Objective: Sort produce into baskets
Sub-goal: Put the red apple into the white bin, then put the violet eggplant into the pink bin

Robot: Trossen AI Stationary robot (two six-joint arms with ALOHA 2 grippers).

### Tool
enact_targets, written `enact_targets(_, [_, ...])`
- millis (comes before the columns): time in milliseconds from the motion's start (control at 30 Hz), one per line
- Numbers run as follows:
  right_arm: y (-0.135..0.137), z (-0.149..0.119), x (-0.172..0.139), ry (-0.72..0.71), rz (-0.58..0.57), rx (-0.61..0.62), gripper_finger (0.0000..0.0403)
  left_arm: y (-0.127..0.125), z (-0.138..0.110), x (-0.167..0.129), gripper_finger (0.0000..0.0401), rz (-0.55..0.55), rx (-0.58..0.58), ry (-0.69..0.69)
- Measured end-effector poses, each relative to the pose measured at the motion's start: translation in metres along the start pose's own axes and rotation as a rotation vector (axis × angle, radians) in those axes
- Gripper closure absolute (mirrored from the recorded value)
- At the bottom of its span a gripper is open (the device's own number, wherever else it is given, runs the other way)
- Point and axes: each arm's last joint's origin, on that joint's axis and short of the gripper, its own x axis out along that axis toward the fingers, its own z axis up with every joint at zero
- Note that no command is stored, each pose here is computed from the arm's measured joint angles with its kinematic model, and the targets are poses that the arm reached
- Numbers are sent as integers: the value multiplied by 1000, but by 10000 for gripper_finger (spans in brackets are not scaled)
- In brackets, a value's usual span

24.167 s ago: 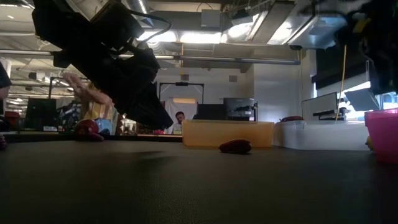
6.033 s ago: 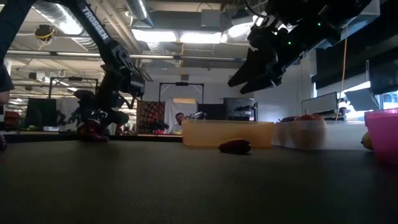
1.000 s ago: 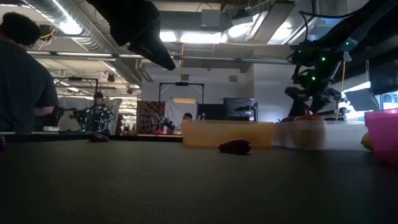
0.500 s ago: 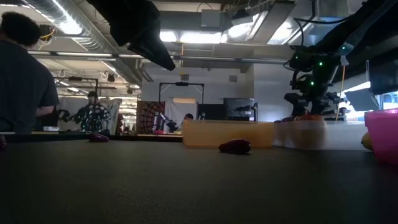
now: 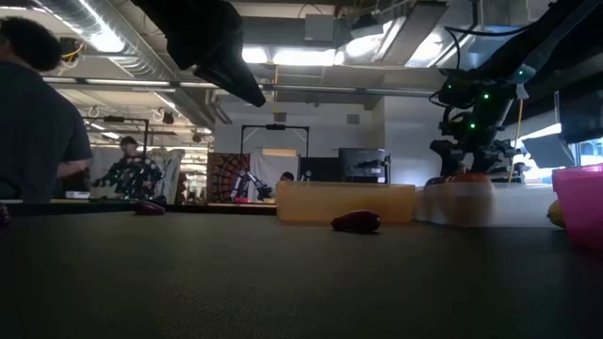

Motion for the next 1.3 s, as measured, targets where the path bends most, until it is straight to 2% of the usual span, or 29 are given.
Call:
enact_targets(167, [0,0,0,-2,0,1,108,0,0,0,42,0,0,0])
enact_targets(467, [0,2,0,-21,4,22,81,-1,0,0,42,-20,0,7])
enact_targets(1100, [0,8,-6,-1,13,-27,79,-1,0,0,42,-21,3,7])
enact_targets(1300, [16,22,-36,-17,153,-90,79,-1,0,0,42,-21,-22,8])
